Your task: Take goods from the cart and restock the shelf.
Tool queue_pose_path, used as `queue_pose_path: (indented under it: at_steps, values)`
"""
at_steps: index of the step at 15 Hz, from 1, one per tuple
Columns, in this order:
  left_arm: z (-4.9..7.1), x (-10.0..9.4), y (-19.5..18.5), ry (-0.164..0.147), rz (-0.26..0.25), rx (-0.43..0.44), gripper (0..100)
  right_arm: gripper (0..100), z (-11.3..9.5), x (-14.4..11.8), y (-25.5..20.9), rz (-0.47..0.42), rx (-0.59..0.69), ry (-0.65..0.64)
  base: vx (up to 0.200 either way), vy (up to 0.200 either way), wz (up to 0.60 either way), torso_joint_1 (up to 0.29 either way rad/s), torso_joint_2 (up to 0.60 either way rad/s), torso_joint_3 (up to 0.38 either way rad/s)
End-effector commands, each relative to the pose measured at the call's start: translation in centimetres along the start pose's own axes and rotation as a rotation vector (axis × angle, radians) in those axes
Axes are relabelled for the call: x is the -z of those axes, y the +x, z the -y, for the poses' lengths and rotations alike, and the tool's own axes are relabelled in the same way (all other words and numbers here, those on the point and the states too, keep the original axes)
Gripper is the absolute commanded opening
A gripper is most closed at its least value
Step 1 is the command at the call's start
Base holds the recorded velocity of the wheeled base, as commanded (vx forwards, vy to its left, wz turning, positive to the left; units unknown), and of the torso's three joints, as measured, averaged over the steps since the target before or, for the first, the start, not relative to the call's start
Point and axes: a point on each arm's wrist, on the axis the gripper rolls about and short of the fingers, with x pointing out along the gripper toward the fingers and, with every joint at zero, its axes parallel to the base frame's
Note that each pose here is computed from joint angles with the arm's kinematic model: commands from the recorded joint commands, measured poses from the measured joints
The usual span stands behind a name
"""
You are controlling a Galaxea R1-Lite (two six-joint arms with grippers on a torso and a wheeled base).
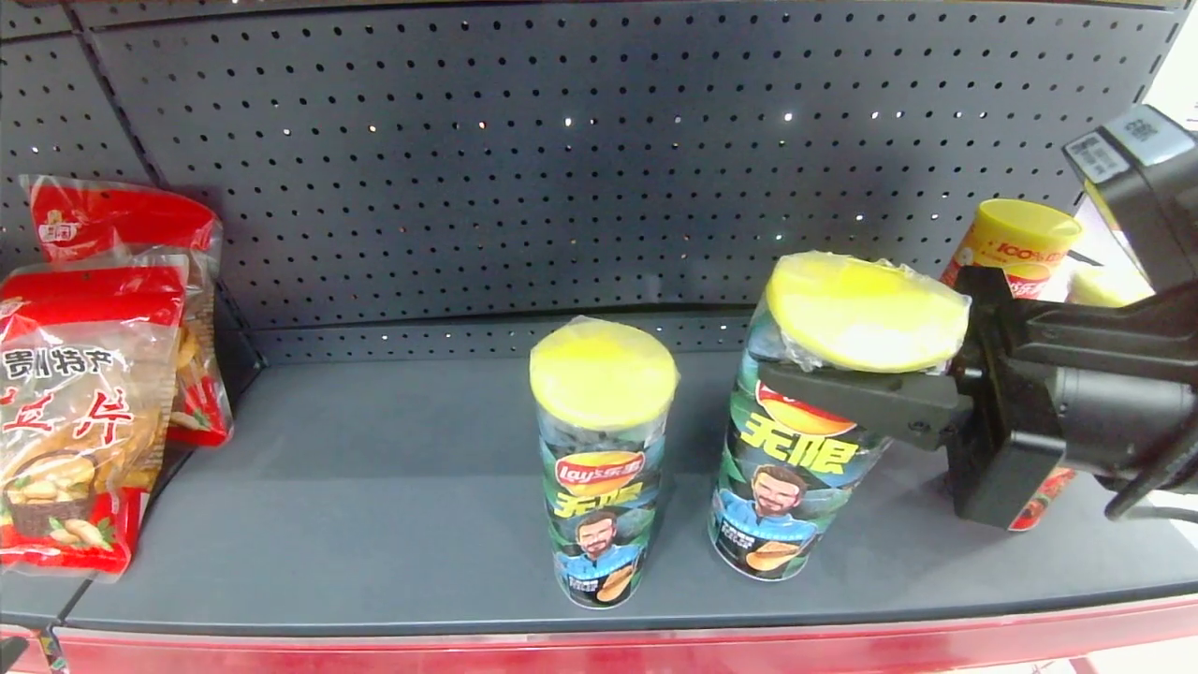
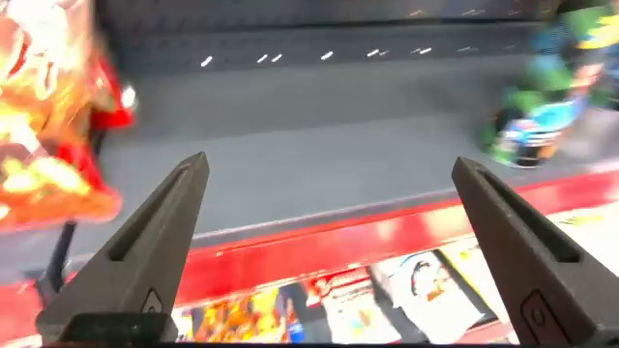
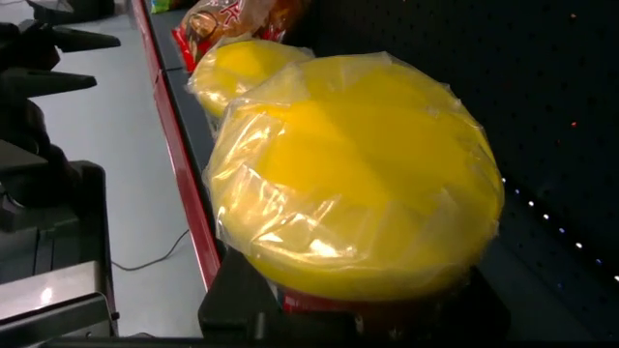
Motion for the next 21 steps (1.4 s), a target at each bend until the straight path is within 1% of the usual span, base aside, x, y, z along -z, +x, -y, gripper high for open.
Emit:
queue_pose_path:
  at_steps: [1, 2, 3, 4, 5, 6, 7, 8, 10, 11, 12, 13, 14, 15, 16, 18, 20, 21]
  values:
    - [-0.1, -0.2, -0.1, -0.013, -0.019, 0.114, 100, 0, 0.0, 0.0, 0.0, 0.0, 0.0, 0.0, 0.0, 0.0, 0.0, 0.0, 0.0, 0.0]
    - [-0.1, 0.3, -0.3, -0.007, -0.015, 0.082, 100, 0, 0.0, -0.1, 0.0, 0.002, 0.001, -0.001, 0.0, 0.0, 0.0, 0.0, 0.0, 0.0]
    - [0.0, 1.1, -0.8, 0.001, -0.013, 0.004, 100, 0, 0.0, -0.1, -0.1, 0.005, 0.001, -0.003, 0.0, 0.0, 0.0, 0.0, 0.0, 0.0]
    - [-0.2, 1.9, -1.1, 0.009, -0.054, -0.078, 100, 0, 0.0, -0.2, -0.1, 0.007, 0.002, -0.002, 0.0, 0.0, 0.0, 0.0, 0.0, 0.0]
    - [-0.3, 2.1, -1.1, 0.025, -0.066, -0.148, 100, 0, 0.0, -0.2, -0.1, 0.008, 0.002, -0.002, 0.0, 0.0, 0.0, 0.0, 0.0, 0.0]
    - [-0.4, 2.4, -1.1, 0.026, -0.102, -0.164, 100, 0, 0.0, -0.3, -0.1, 0.009, 0.002, -0.003, 0.0, 0.0, 0.0, 0.0, 0.0, 0.0]
    - [-0.4, 2.7, -1.2, 0.022, -0.129, -0.196, 100, 0, 0.1, -0.3, 0.0, 0.009, 0.002, -0.003, 0.0, 0.0, 0.0, 0.0, 0.0, 0.0]
    - [-0.7, 2.6, -1.2, 0.02, -0.12, -0.291, 100, 0, 0.1, -0.2, -0.1, 0.008, 0.003, -0.002, 0.0, 0.0, 0.0, 0.0, 0.0, 0.0]
    - [-0.8, 2.6, -1.3, -0.008, -0.112, -0.362, 100, 0, 0.1, -0.2, -0.1, 0.008, 0.003, -0.002, 0.0, 0.0, 0.0, 0.0, 0.0, 0.0]
    - [-0.8, 2.6, -1.3, -0.003, -0.111, -0.368, 100, 0, 0.1, -0.3, -0.1, 0.009, 0.004, -0.003, 0.0, 0.0, 0.0, 0.0, 0.0, 0.0]
    - [-0.8, 2.9, -1.3, 0.02, -0.13, -0.375, 100, 0, 0.1, -0.2, 0.0, 0.008, 0.003, -0.002, 0.0, 0.0, 0.0, 0.0, 0.0, 0.0]
    - [-0.9, 3.2, -1.4, 0.022, -0.166, -0.383, 100, 0, 0.1, -0.2, 0.0, 0.006, 0.003, 0.0, 0.0, 0.0, 0.0, 0.0, 0.0, 0.0]
    - [-0.8, 3.1, -1.3, 0.028, -0.159, -0.361, 100, 0, 0.0, -0.1, -0.1, 0.005, 0.001, -0.001, 0.0, 0.0, 0.0, 0.0, 0.0, 0.0]
    - [-0.8, 3.1, -1.3, 0.028, -0.159, -0.36, 100, 0, 0.0, -0.1, 0.0, 0.004, 0.001, 0.0, 0.0, 0.0, 0.0, 0.0, 0.0, 0.0]
    - [-0.8, 3.1, -1.3, 0.017, -0.157, -0.357, 100, 0, 0.1, -0.2, -0.1, 0.008, 0.003, -0.001, 0.0, 0.0, 0.0, 0.0, 0.0, 0.0]
    - [-0.8, 3.1, -1.3, 0.017, -0.157, -0.359, 100, 0, 0.2, -0.3, -0.1, 0.009, 0.009, 0.004, 0.0, 0.0, 0.0, 0.0, 0.0, 0.0]
    - [-0.8, 3.1, -1.3, 0.024, -0.16, -0.358, 100, 0, 0.7, -0.1, -0.3, 0.001, 0.033, 0.011, 0.0, 0.0, 0.0, 0.0, 0.0, 0.0]
    - [-0.8, 3.1, -1.3, 0.021, -0.16, -0.359, 100, 0, 1.0, 0.1, -0.3, -0.004, 0.046, 0.013, 0.0, 0.0, 0.0, 0.0, 0.0, 0.0]
